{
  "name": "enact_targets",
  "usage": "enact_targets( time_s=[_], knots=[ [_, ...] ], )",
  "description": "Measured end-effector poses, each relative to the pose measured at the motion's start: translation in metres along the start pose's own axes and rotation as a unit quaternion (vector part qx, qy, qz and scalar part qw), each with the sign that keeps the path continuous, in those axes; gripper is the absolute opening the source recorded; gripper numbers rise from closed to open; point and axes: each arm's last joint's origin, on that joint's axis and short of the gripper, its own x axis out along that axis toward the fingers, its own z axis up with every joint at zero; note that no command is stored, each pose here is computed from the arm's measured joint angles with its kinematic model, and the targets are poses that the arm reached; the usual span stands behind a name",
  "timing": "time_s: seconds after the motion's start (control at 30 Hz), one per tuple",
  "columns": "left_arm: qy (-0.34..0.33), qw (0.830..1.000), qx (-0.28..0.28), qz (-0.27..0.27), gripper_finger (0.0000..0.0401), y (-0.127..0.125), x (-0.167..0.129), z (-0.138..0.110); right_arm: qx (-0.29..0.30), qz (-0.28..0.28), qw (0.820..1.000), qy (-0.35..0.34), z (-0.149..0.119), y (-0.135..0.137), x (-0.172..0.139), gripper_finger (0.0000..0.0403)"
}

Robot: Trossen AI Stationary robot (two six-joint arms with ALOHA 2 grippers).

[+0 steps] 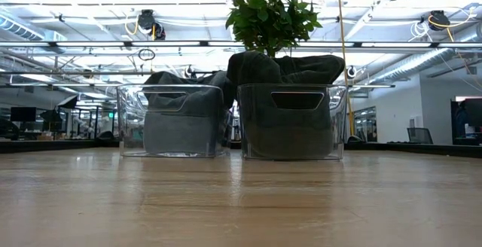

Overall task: Pick & Place hat
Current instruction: Put the blue cap into the left transparent bin

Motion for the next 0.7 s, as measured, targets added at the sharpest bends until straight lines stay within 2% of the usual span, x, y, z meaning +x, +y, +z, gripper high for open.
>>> enact_targets(
  time_s=[0.2,0.37,0.57,0.7],
  knots=[
    [0.013,0.999,0.018,-0.022,0.0004,-0.001,-0.014,0.007,0.102,0.034,0.994,-0.022,0.005,0.004,-0.016,0.0090],
    [0.057,0.998,0.005,-0.001,0.0004,0.011,-0.019,0.010,0.146,0.036,0.988,-0.022,0.006,0.004,-0.017,0.0091],
    [0.108,0.993,0.018,0.042,0.0004,0.029,-0.024,0.010,0.141,0.035,0.989,-0.021,0.006,0.004,-0.017,0.0091],
    [0.131,0.987,0.078,0.054,0.0004,0.037,-0.028,0.011,0.076,0.034,0.996,-0.024,0.006,0.004,-0.017,0.0091]
  ],
)
